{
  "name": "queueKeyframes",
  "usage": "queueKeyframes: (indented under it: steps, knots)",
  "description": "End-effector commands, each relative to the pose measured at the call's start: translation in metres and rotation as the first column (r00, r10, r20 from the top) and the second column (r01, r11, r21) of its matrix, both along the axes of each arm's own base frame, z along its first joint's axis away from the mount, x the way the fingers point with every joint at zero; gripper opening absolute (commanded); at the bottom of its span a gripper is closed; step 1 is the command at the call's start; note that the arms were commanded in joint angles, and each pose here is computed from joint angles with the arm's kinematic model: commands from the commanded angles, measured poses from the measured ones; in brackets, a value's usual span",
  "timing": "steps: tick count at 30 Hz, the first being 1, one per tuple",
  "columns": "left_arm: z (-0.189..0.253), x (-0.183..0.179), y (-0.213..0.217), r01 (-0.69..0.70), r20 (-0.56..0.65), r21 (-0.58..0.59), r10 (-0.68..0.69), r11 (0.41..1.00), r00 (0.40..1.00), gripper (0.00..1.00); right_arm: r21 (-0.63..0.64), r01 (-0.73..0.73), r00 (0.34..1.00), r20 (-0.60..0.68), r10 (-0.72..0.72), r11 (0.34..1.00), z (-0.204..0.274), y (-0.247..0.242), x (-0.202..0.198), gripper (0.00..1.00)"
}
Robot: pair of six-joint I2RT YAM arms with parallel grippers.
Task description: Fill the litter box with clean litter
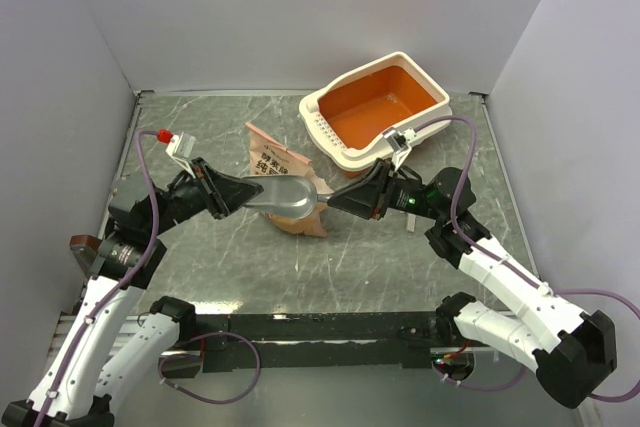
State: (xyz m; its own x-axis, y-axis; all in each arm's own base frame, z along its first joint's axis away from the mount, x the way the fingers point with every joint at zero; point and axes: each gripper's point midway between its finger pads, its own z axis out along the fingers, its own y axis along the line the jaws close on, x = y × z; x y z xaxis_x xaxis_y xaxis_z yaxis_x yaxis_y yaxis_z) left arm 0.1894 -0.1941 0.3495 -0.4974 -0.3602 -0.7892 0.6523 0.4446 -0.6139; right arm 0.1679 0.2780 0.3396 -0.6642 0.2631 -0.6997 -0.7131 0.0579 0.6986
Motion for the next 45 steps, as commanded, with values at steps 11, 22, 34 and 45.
queueKeyframes:
  steps: [11, 22, 34, 45]
  knots:
    - [0.018, 0.035, 0.01, -0.121, 0.105, 0.109, 0.11, 0.987, 0.988, 0.82, -0.079, 0.214, 0.961, 0.196, -0.195, 0.974, 0.042, -0.034, -0.006, 0.0]
    - [-0.003, 0.105, -0.011, -0.099, -0.049, 0.208, 0.112, 0.973, 0.992, 0.82, -0.257, 0.527, 0.846, 0.25, -0.47, 0.81, 0.029, -0.082, 0.026, 0.0]
    - [0.033, 0.148, 0.004, -0.179, 0.172, 0.437, 0.113, 0.882, 0.979, 0.85, -0.338, 0.608, 0.794, 0.278, -0.541, 0.718, 0.013, -0.104, 0.033, 0.0]
    - [-0.008, 0.13, -0.003, -0.109, 0.475, 0.62, -0.262, 0.777, 0.84, 0.86, -0.384, 0.6, 0.8, 0.288, -0.526, 0.702, 0.016, -0.117, 0.016, 0.0]
